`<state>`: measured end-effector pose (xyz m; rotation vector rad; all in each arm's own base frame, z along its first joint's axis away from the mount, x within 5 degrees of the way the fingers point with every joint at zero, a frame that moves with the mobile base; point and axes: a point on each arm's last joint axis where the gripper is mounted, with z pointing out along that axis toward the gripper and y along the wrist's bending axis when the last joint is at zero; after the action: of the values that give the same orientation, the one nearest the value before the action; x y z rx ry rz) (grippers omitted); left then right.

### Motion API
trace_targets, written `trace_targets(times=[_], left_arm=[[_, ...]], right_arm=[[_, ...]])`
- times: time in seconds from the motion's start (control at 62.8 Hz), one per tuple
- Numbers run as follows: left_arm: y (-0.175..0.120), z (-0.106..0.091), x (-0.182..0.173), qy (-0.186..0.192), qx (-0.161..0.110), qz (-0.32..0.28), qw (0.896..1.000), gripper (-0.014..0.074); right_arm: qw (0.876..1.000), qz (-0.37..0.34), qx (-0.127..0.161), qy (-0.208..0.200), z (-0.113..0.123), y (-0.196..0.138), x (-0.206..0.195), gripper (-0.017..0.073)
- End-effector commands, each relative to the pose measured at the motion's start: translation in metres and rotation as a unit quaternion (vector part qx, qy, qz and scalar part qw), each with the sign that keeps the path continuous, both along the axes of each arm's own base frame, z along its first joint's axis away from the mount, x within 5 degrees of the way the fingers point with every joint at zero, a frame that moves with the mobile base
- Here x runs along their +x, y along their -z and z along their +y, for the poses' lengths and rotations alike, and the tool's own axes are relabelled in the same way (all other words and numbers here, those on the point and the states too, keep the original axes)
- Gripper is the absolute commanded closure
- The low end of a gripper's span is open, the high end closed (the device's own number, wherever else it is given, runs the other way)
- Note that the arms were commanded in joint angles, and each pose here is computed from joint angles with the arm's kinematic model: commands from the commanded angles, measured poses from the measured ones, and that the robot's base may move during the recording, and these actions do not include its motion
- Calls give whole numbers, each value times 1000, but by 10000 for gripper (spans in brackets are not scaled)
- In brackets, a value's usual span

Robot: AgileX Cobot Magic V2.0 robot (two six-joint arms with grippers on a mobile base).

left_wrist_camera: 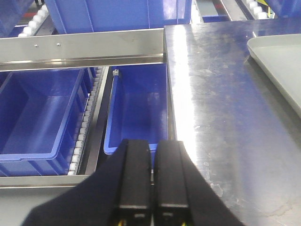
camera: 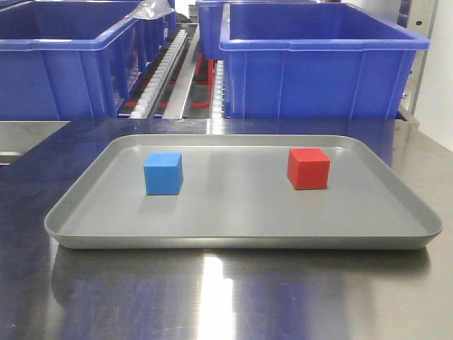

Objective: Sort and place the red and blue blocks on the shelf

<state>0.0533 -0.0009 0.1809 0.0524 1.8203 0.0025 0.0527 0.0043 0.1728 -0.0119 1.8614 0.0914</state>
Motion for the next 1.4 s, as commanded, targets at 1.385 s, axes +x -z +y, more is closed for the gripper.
trace_targets(times=[1.385], left_arm=[[4,-1,1,2,-6,-29,1000,468]], right_arm=[[994,-107,-5,2,-1,-17,3,510]])
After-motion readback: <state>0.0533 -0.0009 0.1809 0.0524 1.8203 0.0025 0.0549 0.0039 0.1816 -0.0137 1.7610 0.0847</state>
